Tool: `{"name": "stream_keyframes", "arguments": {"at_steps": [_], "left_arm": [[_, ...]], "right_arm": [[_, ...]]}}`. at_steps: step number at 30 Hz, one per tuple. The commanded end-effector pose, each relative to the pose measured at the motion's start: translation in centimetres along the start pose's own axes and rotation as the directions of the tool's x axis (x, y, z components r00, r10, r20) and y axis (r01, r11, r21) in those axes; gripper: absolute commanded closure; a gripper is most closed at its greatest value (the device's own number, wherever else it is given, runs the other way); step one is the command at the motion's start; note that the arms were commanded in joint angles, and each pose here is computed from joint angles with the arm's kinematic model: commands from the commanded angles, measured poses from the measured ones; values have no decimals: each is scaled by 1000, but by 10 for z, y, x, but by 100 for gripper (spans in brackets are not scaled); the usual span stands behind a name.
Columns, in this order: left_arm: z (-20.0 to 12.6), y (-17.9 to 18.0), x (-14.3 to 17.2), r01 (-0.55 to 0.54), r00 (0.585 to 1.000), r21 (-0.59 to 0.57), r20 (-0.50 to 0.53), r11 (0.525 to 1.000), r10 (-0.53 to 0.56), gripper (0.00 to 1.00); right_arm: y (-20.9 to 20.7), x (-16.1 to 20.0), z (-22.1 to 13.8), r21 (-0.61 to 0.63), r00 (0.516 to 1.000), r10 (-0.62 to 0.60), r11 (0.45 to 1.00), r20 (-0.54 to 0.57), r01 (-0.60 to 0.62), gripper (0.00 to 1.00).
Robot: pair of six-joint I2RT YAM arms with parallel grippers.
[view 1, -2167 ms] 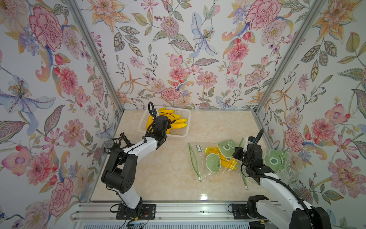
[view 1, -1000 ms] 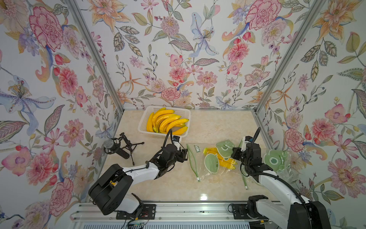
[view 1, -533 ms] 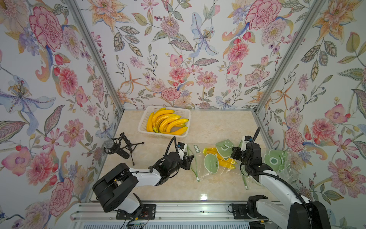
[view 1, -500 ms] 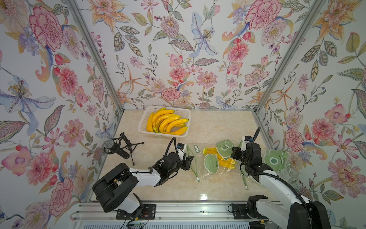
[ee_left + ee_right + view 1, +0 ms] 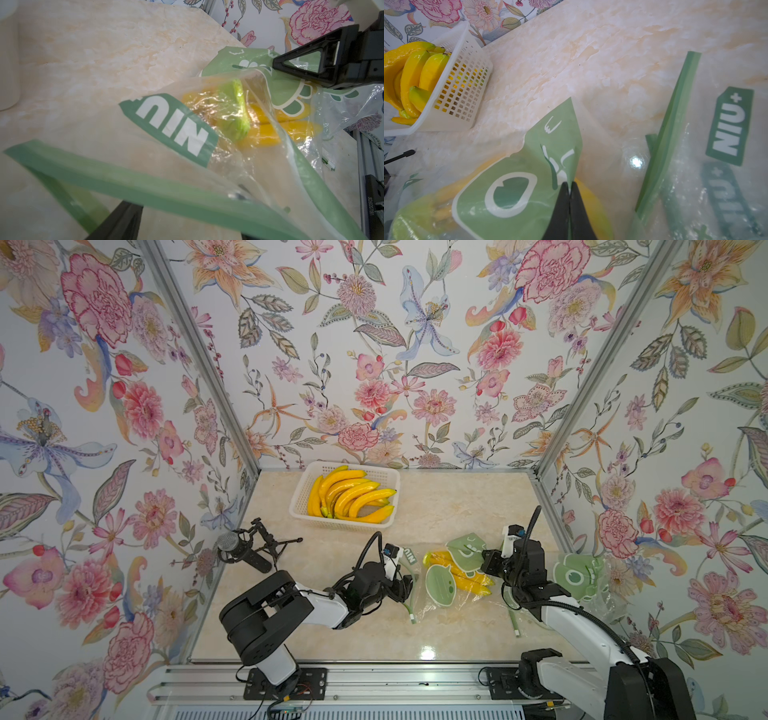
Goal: Open the zip-top bag and take out the banana
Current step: Pick up the banana from the zipper food storage bag.
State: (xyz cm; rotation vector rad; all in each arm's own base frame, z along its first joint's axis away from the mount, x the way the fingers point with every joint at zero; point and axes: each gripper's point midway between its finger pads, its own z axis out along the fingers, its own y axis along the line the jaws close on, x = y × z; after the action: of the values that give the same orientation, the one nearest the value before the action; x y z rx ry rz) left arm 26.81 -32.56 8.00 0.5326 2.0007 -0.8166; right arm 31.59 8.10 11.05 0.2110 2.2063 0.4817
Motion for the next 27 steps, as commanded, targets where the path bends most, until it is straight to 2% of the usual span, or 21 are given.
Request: {"name": "stream_keyframes", "arguments": {"at_steps": [1, 6, 13, 18, 27], "left_arm": [[10, -14, -19, -38, 998, 42, 54, 998, 35, 22], [16, -18, -28, -62, 995, 53, 79, 997, 57, 19], [11, -36, -45, -96, 987, 132, 144, 987, 76, 20], [11, -38, -56, -116, 982, 122, 162, 986, 96, 21], [43, -31, -56, -138, 987, 99, 95, 985, 129, 35]], "right_arm": [[15, -7, 0, -44, 1000, -17, 999, 8, 17, 100], [18, -3, 2, -53, 1000, -24, 998, -1, 24, 100], [20, 1, 4, -55, 999, -34, 998, -14, 33, 100], [24, 2, 5, -66, 999, -50, 997, -16, 48, 100], [32, 3, 6, -84, 997, -73, 994, -19, 71, 100]]}}
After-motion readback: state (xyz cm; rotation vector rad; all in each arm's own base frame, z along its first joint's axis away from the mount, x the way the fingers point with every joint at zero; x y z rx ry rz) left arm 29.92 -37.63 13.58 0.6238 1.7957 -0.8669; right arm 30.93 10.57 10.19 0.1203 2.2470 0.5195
